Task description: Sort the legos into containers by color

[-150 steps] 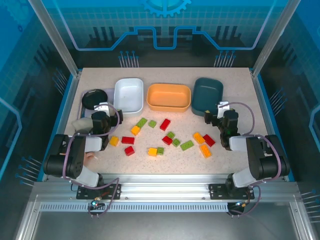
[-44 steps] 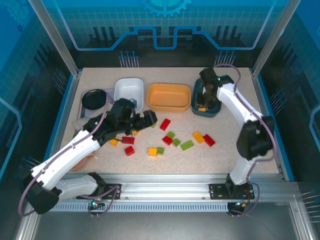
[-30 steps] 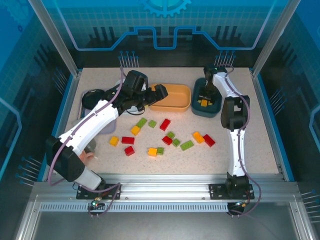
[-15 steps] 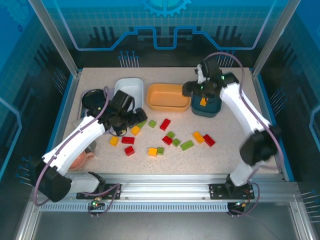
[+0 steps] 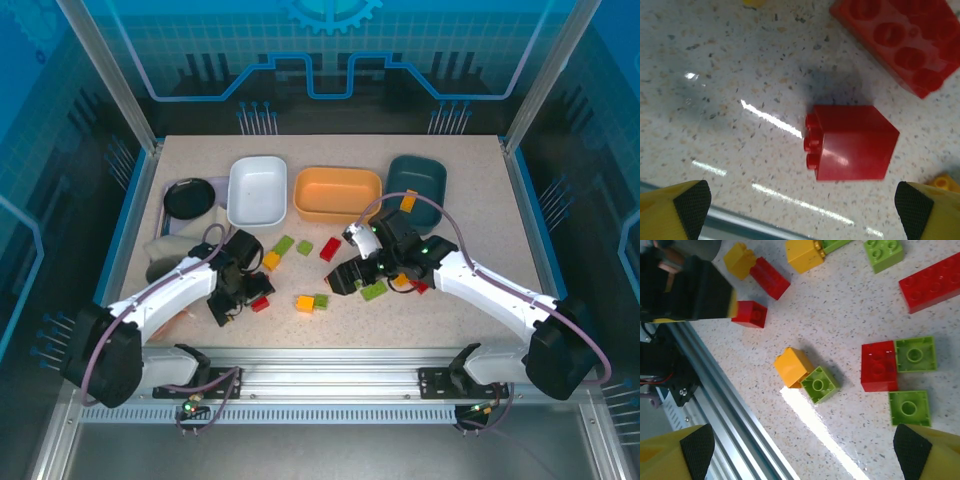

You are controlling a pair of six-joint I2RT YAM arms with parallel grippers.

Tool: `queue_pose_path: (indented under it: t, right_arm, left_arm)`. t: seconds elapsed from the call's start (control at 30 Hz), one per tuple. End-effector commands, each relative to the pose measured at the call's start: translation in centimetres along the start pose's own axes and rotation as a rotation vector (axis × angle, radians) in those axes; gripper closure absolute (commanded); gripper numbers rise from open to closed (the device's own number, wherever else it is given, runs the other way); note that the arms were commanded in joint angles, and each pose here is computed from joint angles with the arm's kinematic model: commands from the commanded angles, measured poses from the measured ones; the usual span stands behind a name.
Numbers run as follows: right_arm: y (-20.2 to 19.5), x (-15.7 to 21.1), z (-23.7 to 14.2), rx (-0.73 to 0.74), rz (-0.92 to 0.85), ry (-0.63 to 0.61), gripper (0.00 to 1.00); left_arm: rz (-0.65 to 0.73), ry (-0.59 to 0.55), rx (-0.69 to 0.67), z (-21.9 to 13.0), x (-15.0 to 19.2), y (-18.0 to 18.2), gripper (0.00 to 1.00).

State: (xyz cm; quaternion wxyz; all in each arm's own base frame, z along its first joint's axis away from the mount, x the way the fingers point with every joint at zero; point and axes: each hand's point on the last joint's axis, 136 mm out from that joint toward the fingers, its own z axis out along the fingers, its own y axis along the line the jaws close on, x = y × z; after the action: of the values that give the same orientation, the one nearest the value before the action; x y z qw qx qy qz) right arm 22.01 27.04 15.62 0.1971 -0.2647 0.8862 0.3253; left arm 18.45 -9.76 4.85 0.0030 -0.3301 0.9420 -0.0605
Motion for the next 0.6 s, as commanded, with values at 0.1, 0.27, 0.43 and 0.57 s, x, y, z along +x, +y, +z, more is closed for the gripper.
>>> queue_pose_path:
  t: [0.1, 0.27, 0.43, 0.57]
  right_arm:
    - [1.3, -1.6, 0.6, -0.054, -0.040, -0.011, 0.07]
    - [1.0, -1.4, 1.2, -0.043, -0.008, 0.004, 0.09]
    - [0.9, -2.2, 0.9, -0.024, 0.002, -0.021, 0.10]
    - [0.4, -3.1, 0.4, 0.002, 0.026, -0.036, 0.10]
  left_arm:
    - [0.018, -0.002, 0.071, 1.9, -1.3, -2.8, 0.04]
    - [0.022, 0.002, 0.041, 3.0, -1.5, -2.5, 0.19]
    - [0.028, -0.008, 0.051, 3.2, -1.7, -2.8, 0.44]
    - [0.036, -0.037, 0.055, 1.6, -2.1, -3.2, 0.67]
